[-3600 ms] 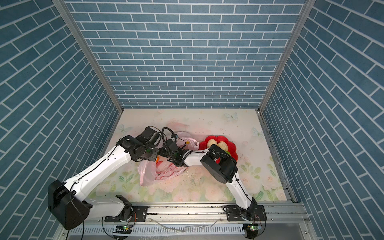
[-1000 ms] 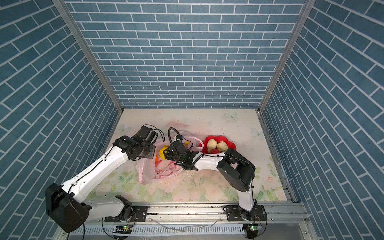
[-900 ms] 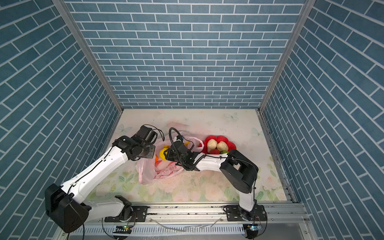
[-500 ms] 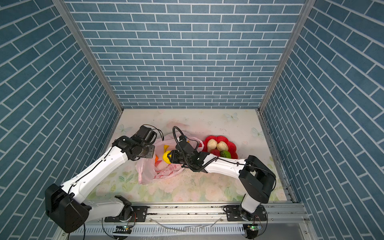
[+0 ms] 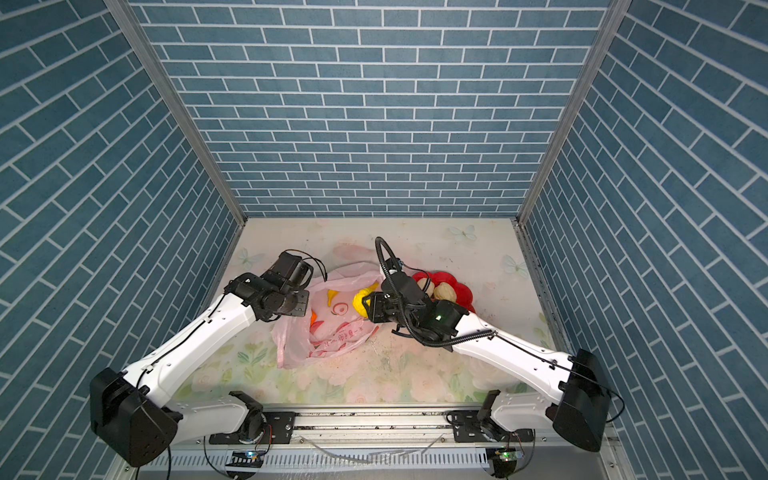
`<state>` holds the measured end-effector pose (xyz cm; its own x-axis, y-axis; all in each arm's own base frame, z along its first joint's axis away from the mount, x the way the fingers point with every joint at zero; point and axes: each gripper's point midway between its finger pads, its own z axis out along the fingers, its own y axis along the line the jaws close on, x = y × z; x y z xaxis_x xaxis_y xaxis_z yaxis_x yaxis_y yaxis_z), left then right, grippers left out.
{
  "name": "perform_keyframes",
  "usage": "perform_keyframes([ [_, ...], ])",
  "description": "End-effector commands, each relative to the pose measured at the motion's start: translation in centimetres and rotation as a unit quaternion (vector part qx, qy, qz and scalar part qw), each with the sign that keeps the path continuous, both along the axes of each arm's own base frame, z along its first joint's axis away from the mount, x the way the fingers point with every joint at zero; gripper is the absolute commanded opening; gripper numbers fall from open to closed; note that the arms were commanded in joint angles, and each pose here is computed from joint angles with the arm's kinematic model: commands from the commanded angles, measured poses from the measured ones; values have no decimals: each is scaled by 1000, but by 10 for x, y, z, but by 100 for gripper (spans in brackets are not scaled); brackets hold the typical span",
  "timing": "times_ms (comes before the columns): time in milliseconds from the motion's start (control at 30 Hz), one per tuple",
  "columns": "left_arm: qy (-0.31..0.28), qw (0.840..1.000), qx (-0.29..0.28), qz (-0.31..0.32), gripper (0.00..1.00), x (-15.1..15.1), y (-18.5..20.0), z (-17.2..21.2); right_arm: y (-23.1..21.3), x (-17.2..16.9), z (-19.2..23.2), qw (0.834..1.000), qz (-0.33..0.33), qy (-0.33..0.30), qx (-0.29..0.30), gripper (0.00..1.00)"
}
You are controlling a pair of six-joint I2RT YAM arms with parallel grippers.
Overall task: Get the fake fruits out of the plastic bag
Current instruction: 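Lift the yellow lemon out and carry it over the red plate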
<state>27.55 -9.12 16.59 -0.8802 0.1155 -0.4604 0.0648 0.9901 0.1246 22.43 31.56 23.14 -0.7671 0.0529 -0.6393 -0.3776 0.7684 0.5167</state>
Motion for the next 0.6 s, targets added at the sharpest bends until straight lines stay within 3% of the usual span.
perform_keyframes([
  [0, -5, 1000, -1, 8, 19, -2, 5, 1, -34, 9, 31, 998, -27, -43, -36, 25],
  [300, -4, 1000, -3, 12, 19, -1, 6, 1, -106, 21, 72, 989, -95, -91, -71, 25],
  [567, -9, 1000, -8, 12, 19, 0, 6, 4, -159, 40, 70, 973, -156, -94, -140, 25],
])
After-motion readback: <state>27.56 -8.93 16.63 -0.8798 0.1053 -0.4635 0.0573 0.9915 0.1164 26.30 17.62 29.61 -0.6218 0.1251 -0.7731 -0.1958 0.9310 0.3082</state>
